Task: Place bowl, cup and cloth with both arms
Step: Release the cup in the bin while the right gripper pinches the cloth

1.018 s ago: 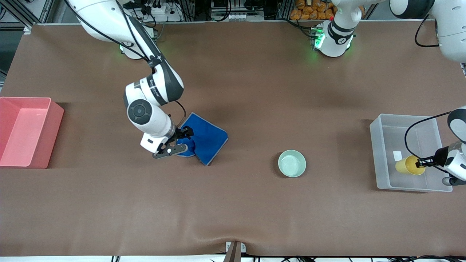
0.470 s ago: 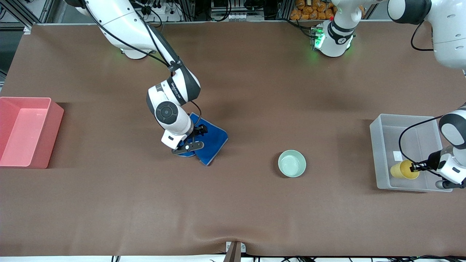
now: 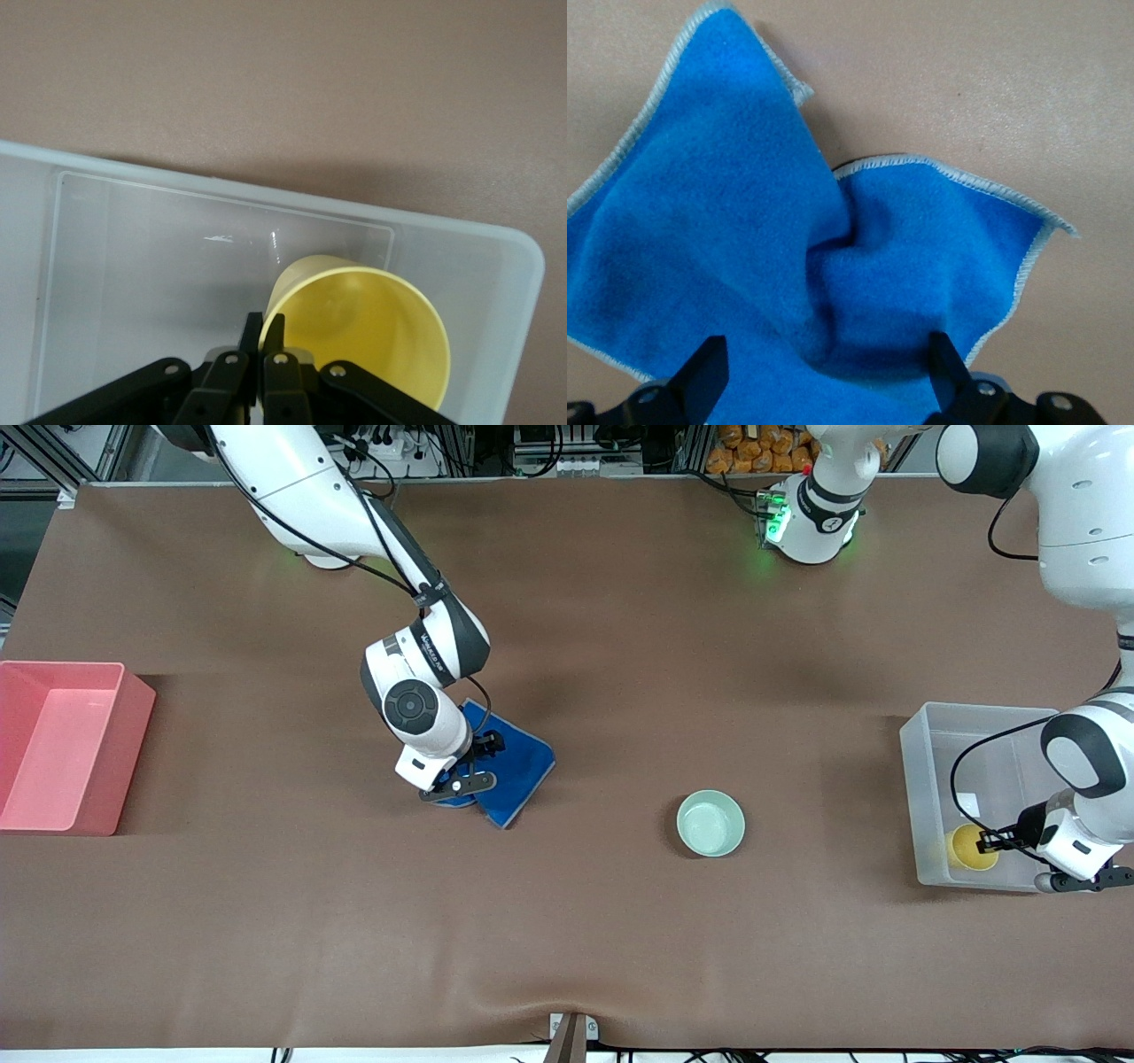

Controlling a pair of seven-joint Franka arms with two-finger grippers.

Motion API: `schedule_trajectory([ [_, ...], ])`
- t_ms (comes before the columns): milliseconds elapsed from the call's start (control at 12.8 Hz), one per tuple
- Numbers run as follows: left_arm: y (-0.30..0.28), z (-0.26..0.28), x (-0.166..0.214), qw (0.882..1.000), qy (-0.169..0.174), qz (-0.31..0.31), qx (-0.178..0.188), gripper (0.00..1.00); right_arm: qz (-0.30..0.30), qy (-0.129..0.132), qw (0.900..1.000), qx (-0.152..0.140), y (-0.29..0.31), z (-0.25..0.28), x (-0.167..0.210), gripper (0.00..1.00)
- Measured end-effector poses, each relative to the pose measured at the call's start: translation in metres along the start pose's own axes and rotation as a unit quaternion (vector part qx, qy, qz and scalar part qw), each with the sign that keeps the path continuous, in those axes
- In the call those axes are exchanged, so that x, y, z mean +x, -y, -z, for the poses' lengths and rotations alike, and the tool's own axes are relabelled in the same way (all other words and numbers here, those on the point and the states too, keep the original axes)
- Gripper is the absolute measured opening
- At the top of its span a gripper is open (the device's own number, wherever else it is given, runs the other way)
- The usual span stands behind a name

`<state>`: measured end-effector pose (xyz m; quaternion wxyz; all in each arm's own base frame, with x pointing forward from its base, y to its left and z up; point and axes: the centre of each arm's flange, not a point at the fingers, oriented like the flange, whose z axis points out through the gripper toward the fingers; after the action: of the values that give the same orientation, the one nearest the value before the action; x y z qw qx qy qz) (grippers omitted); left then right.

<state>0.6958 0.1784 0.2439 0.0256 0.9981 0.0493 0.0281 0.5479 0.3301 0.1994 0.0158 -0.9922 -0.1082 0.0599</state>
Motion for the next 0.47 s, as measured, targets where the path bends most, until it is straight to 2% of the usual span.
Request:
schedule_trajectory([
  [78, 0.0001, -0.0001, 0.0000, 1.000, 0.000, 0.000, 0.000, 0.10, -0.001, -0.005, 1.000, 0.001, -0.0001, -0.0013, 0.0012, 1.00],
  [157, 0.0001, 0.0001, 0.0002, 1.000, 0.000, -0.001, 0.000, 0.20, -0.001, -0.012, 1.000, 0.002, -0.0001, -0.0027, 0.0029, 1.00],
  [313, 0.0006, 0.0032, 0.0022, 1.000, -0.004, -0.009, 0.001, 0.44, -0.010, -0.014, 1.000, 0.003, -0.0005, -0.0047, 0.0038, 0.78],
  [470, 0.0042, 0.0091, 0.0048, 1.000, -0.009, -0.020, 0.005, 0.70, -0.029, -0.015, 0.999, 0.004, 0.0000, -0.0045, 0.0039, 0.50],
])
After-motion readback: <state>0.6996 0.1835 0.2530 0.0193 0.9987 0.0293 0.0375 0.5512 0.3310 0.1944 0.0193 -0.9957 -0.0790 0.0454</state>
